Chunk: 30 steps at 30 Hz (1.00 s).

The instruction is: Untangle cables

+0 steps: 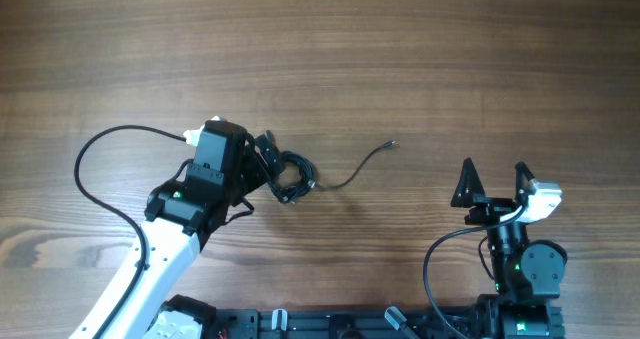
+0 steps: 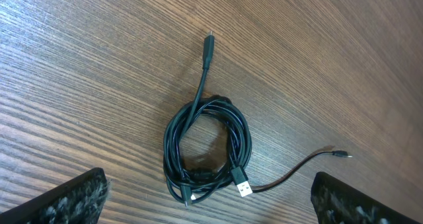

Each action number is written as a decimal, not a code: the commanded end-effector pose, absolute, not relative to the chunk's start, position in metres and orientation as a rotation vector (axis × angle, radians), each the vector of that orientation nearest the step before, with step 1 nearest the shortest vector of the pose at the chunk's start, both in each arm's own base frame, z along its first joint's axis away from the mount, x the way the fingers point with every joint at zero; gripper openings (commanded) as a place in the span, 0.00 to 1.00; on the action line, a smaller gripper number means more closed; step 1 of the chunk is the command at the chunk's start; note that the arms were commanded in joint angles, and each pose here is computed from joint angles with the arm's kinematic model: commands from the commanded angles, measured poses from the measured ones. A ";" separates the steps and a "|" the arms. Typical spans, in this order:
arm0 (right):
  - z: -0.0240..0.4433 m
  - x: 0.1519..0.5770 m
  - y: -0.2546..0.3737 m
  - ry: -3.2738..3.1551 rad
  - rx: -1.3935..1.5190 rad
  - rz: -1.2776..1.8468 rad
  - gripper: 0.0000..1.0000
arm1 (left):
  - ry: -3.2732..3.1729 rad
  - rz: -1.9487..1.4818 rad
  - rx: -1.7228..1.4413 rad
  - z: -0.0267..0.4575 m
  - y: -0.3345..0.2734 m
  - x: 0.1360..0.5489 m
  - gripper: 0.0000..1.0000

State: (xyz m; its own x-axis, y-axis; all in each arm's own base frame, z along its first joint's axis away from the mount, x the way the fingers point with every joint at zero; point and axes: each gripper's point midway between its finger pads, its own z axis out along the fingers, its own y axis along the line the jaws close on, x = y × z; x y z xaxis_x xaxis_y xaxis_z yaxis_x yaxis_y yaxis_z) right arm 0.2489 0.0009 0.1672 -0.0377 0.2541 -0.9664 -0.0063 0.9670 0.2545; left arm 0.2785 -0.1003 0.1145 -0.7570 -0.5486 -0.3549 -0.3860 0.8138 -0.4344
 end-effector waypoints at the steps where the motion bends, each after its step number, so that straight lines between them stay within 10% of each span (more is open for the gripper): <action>1: 0.168 0.249 -0.001 1.594 0.190 0.188 1.00 | 2.527 -0.472 -0.709 0.111 -0.100 0.279 1.00; 21: 0.168 0.249 -0.001 1.595 0.190 0.188 1.00 | 2.654 -0.328 -0.567 0.055 -0.134 0.286 0.97; 30: 0.167 0.249 -0.001 1.596 0.190 0.188 1.00 | 2.676 -0.156 -0.438 0.043 -0.119 0.287 0.79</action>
State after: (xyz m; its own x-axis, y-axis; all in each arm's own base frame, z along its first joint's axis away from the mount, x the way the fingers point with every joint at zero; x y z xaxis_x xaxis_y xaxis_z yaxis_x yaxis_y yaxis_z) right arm 0.2489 0.0009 0.1672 -0.0377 0.2541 -0.9664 -0.0063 0.9670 0.2545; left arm 0.2898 -0.1246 0.0565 -0.8435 -0.3669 -0.3922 -0.2920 0.9262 -0.2386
